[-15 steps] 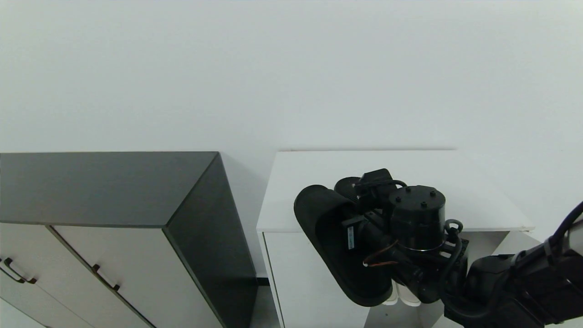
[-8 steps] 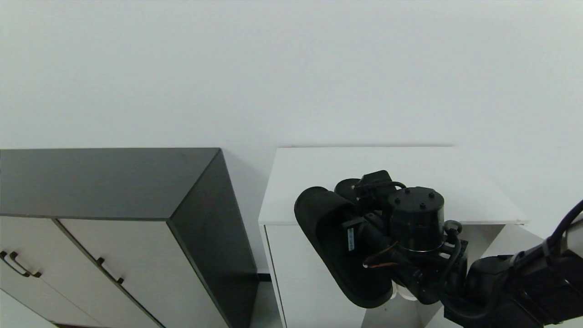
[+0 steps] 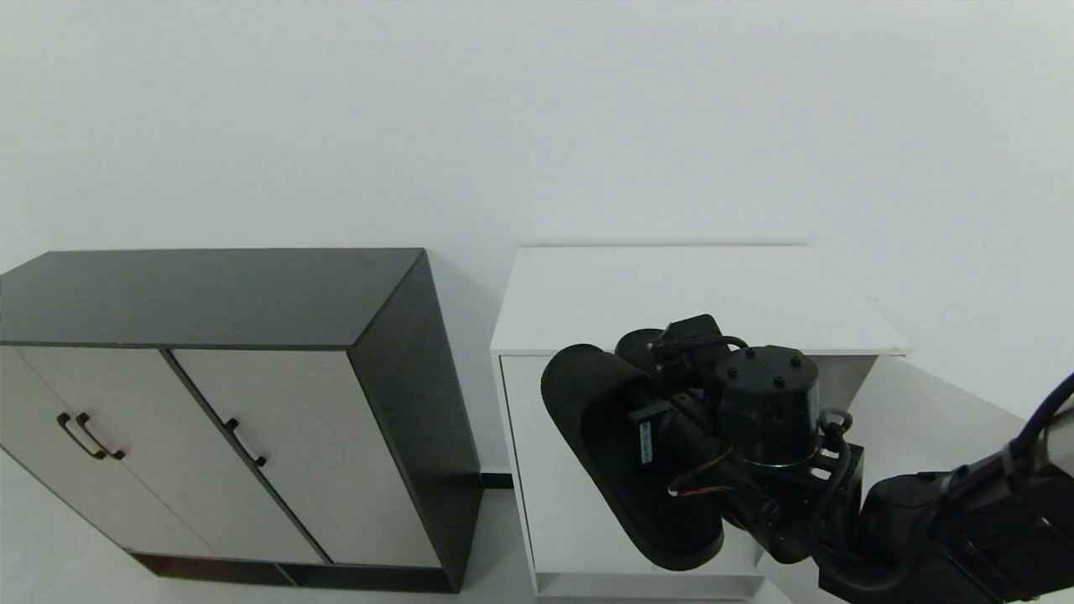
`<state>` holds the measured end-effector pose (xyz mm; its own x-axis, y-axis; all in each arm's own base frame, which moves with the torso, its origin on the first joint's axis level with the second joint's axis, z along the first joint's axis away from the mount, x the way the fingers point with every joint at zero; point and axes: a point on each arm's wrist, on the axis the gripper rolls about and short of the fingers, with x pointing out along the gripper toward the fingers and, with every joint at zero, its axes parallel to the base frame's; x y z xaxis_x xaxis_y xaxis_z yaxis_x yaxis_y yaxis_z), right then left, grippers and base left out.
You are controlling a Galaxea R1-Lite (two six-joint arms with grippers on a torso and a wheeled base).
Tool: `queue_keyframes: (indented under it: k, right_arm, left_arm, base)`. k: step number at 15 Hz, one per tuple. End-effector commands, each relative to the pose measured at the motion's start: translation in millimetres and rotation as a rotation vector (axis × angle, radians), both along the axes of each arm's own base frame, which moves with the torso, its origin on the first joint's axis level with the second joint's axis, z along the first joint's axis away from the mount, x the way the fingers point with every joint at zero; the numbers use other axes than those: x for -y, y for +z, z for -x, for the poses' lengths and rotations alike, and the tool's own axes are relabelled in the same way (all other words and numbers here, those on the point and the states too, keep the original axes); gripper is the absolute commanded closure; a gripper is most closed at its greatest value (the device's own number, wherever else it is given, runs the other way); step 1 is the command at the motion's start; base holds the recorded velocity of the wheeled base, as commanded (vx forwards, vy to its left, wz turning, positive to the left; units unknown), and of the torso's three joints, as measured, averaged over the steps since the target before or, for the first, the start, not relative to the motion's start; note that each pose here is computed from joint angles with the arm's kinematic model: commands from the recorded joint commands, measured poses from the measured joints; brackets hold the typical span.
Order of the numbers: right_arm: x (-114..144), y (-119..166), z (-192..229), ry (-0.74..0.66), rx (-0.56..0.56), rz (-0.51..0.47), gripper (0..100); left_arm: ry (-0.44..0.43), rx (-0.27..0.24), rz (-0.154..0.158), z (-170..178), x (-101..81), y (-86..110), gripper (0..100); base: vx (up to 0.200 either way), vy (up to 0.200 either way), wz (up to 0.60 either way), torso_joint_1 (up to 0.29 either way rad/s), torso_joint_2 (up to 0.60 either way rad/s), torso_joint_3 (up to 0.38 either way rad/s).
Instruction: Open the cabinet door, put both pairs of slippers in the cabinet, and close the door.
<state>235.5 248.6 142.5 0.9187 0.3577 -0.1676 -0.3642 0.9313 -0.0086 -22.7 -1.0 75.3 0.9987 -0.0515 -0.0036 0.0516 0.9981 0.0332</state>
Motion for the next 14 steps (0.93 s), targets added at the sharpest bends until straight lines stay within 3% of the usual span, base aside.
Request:
queue_keyframes:
  k: [1, 12, 14]
  right_arm:
    - [-0.7, -1.8, -0.6, 0.000, -0.003, 0.003, 100]
    - [-1.1, -2.3, -0.9, -0.003, 0.004, -0.004, 100]
    - [-0.9, -3.6, -0.8, -0.003, 0.001, -0.001, 100]
  left_arm:
    - [-0.001, 0.000, 0.001, 0.0, 0.0, 0.0, 100]
    - [-0.001, 0.000, 0.001, 0.0, 0.0, 0.0, 100]
    - [-0.001, 0.000, 0.001, 0.0, 0.0, 0.0, 100]
  base:
    - [0.000, 0.000, 0.00, 0.000, 0.00, 0.000]
    - [0.000, 0.000, 0.00, 0.000, 0.00, 0.000]
    - [0.000, -0.200, 0.00, 0.000, 0.00, 0.002]
